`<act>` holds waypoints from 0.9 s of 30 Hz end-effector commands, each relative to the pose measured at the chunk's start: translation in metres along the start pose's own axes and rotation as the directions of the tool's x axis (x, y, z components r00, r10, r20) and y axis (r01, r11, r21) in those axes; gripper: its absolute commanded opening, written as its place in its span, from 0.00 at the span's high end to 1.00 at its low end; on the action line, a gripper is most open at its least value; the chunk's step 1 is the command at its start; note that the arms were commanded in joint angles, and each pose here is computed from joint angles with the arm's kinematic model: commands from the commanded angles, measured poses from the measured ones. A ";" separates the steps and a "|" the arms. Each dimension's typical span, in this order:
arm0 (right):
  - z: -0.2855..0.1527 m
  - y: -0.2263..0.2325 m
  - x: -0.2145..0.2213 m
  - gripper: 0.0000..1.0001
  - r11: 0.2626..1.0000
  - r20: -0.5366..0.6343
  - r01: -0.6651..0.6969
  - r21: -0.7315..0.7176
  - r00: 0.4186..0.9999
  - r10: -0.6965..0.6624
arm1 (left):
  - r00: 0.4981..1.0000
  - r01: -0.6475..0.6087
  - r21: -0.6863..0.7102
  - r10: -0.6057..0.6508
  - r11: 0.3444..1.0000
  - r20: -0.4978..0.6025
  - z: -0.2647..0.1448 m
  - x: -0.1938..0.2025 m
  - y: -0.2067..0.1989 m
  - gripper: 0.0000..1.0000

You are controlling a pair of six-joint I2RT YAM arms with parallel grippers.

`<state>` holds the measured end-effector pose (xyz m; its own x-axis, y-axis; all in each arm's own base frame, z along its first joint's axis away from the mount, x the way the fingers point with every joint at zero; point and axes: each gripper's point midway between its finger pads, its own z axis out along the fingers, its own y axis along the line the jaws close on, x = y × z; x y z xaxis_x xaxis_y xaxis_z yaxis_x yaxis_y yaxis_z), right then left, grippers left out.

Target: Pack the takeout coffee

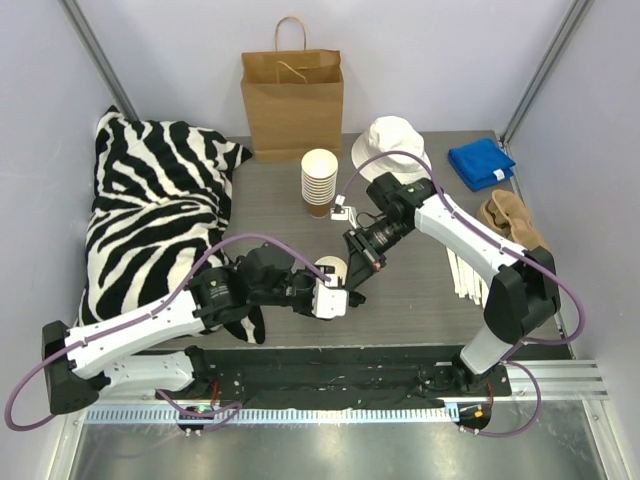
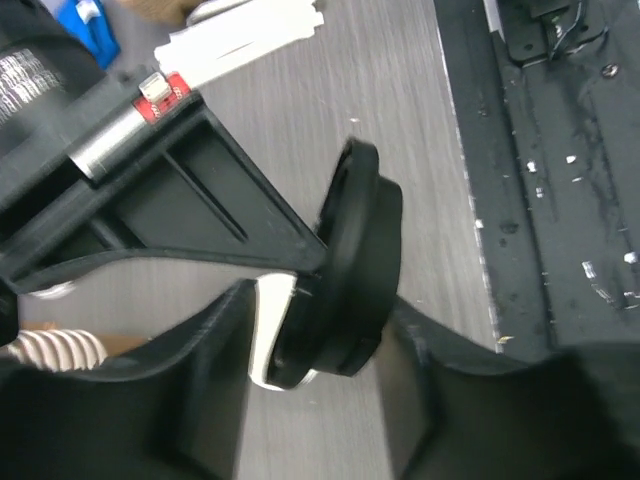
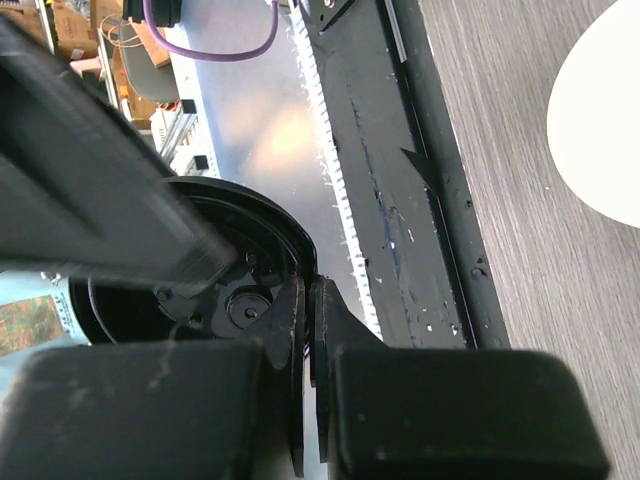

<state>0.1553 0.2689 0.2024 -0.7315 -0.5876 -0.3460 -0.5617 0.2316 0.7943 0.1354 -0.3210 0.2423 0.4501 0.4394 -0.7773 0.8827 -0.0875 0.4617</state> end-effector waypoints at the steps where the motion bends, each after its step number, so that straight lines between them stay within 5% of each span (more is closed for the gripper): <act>1: -0.004 0.018 -0.010 0.96 0.997 0.017 0.058 -0.053 0.998 -0.057 | 0.996 0.090 -0.061 -0.088 0.994 0.034 -0.008 -0.008 0.005 0.55; 4: -0.009 0.016 -0.021 0.73 0.996 0.017 0.088 -0.024 0.996 -0.088 | 0.986 0.166 -0.093 -0.164 0.982 0.022 -0.010 -0.004 0.008 0.73; 5: -0.014 0.015 -0.022 0.57 0.996 0.005 0.085 -0.010 0.996 -0.085 | 0.979 0.206 -0.114 -0.205 0.972 0.016 -0.011 -0.001 0.012 0.81; 10: -0.063 -0.017 -0.059 0.22 0.968 0.070 0.168 0.187 0.980 -0.184 | 0.847 0.530 -0.137 -0.530 0.837 0.038 -0.029 0.016 0.036 0.85; 16: -0.138 -0.031 -0.100 0.19 0.924 0.278 0.176 0.340 0.919 -0.278 | 0.647 0.761 -0.015 -0.759 0.648 0.067 -0.045 0.020 0.045 0.85; 20: -0.146 -0.008 -0.111 0.14 0.891 0.382 0.214 0.401 0.845 -0.375 | 0.487 0.864 0.107 -0.870 0.493 0.075 -0.043 0.007 0.041 0.83; 22: -0.136 -0.004 -0.110 0.13 0.874 0.401 0.245 0.421 0.814 -0.421 | 0.450 0.873 0.158 -0.887 0.461 0.101 -0.041 -0.001 0.045 0.82; 23: -0.138 0.014 -0.107 0.13 0.865 0.428 0.254 0.434 0.786 -0.446 | 0.375 0.906 0.173 -0.922 0.387 0.095 -0.040 -0.001 0.044 0.81; 27: -0.119 0.020 -0.095 0.18 0.878 0.466 0.242 0.412 0.773 -0.431 | 0.260 0.934 0.212 -0.954 0.287 0.148 -0.038 -0.005 0.056 0.81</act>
<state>0.2581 0.2255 0.2779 -0.5916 -0.3018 -0.7476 -0.7921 0.3903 0.4692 0.1785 -0.2846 0.2599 -0.6146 0.1825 -0.7674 0.7800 0.2862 -0.5566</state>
